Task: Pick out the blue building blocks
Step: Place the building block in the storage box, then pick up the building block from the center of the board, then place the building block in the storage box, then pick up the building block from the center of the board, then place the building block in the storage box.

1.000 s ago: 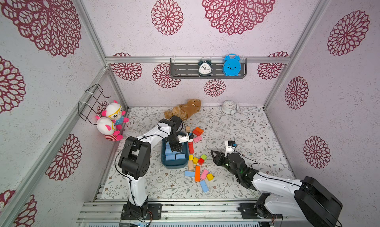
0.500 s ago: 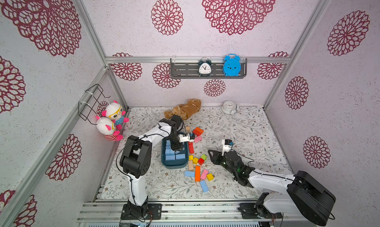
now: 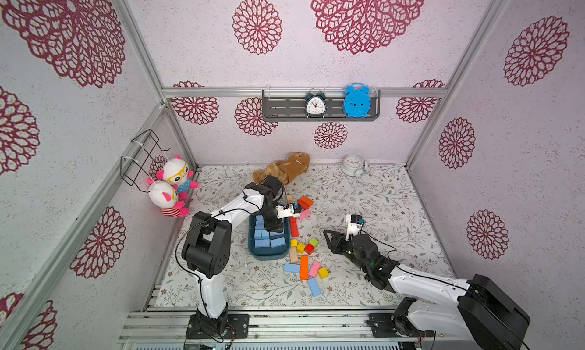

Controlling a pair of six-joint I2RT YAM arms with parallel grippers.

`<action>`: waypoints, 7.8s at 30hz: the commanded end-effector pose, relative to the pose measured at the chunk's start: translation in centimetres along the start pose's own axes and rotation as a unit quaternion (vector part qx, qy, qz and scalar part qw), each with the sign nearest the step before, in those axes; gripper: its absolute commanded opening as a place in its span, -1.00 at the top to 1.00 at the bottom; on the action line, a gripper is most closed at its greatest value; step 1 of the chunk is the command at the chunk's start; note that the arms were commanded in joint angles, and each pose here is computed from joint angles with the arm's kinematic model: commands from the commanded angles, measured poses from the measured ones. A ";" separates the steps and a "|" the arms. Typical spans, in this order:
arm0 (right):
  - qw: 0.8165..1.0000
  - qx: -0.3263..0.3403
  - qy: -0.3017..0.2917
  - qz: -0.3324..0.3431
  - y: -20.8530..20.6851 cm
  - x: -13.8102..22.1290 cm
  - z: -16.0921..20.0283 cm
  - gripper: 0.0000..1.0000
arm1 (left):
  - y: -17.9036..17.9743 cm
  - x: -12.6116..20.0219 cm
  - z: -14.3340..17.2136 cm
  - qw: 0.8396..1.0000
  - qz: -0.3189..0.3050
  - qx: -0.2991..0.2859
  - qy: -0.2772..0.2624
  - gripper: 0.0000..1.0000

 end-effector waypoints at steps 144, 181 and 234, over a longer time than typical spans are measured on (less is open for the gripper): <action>0.992 -0.057 -0.041 0.100 -7.7 8.6 0.6 0.08 | -19.6 -7.2 -11.5 0.906 0.111 -0.407 -0.028 -0.47; 0.998 0.063 -0.004 0.019 -0.3 1.3 -0.6 0.15 | -14.1 3.0 -6.5 0.972 0.048 -0.189 -0.133 0.45; 0.970 0.180 -0.109 0.121 1.9 -4.2 -7.4 -0.98 | -1.7 11.1 10.6 0.847 -0.301 0.319 -0.302 -0.95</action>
Point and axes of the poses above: each gripper's point midway between its finger pads, its own x axis back along the fingers, its own y axis along the line the jaws close on, z = x × y, the point moved 8 cm from there along x, back along the fingers, and after that the axes turned 3 degrees about -x, right-handed, at the moved point
